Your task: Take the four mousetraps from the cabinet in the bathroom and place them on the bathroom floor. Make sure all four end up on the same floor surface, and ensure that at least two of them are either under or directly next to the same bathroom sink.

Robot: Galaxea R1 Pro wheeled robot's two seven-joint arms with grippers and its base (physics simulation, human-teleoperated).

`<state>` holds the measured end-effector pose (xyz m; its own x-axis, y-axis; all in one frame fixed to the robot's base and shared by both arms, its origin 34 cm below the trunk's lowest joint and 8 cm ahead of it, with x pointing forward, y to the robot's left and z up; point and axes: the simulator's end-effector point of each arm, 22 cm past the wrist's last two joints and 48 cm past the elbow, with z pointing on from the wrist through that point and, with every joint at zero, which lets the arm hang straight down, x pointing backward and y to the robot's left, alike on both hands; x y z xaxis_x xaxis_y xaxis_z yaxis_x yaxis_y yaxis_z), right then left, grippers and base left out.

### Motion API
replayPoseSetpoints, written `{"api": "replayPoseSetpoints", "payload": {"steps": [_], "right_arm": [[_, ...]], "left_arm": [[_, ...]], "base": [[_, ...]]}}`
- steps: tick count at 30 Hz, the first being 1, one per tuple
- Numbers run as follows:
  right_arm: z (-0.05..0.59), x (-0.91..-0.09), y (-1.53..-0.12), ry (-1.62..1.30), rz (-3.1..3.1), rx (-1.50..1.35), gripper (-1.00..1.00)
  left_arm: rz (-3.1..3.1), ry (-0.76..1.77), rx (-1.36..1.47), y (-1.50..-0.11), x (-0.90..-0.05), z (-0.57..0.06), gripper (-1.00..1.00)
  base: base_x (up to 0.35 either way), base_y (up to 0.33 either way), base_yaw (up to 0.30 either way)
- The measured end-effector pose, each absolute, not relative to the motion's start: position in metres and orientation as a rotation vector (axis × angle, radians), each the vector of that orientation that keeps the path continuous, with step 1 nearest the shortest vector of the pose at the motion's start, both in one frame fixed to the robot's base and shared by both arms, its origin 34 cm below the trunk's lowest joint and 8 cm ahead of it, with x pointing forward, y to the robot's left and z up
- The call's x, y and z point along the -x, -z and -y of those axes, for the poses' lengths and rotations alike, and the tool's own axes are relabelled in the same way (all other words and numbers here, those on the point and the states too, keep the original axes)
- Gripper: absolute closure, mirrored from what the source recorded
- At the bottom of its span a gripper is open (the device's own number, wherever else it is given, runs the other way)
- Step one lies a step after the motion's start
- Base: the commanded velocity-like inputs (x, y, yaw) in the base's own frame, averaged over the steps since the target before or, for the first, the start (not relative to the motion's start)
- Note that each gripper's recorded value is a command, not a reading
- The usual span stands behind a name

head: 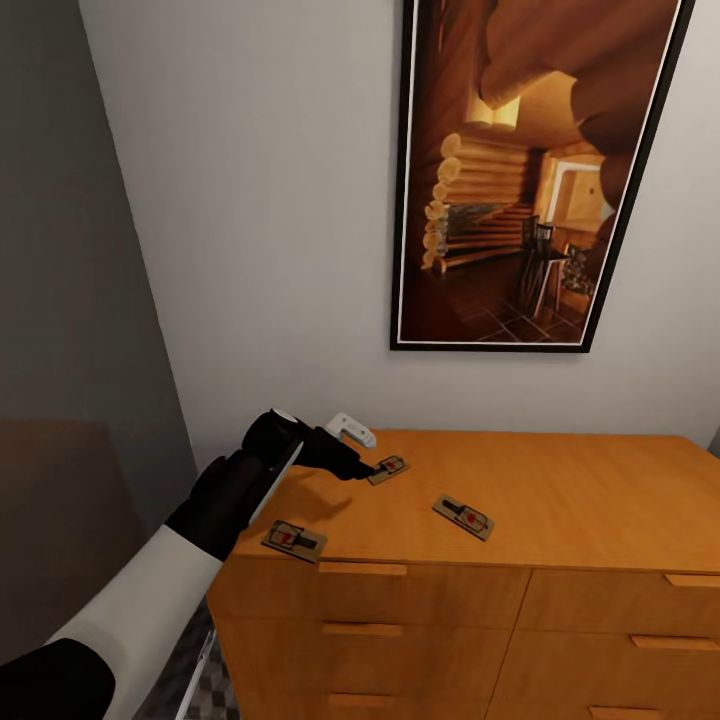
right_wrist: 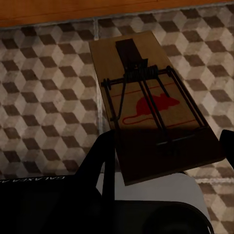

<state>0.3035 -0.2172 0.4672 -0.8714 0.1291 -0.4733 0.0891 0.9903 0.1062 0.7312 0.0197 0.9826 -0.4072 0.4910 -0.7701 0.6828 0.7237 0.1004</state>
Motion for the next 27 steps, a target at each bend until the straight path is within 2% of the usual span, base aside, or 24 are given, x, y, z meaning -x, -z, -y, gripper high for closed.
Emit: {"api": "replayPoseSetpoints", "payload": {"steps": [27], "right_arm": [[0.215,-0.291,-0.463,-0.112,-2.663,-0.157,1.0]], "left_arm": [[-2.095,0.375,-0.937,-0.972,-0.722,0.0,-1.0]], "base": [[0.0,0.0,0.0]]}}
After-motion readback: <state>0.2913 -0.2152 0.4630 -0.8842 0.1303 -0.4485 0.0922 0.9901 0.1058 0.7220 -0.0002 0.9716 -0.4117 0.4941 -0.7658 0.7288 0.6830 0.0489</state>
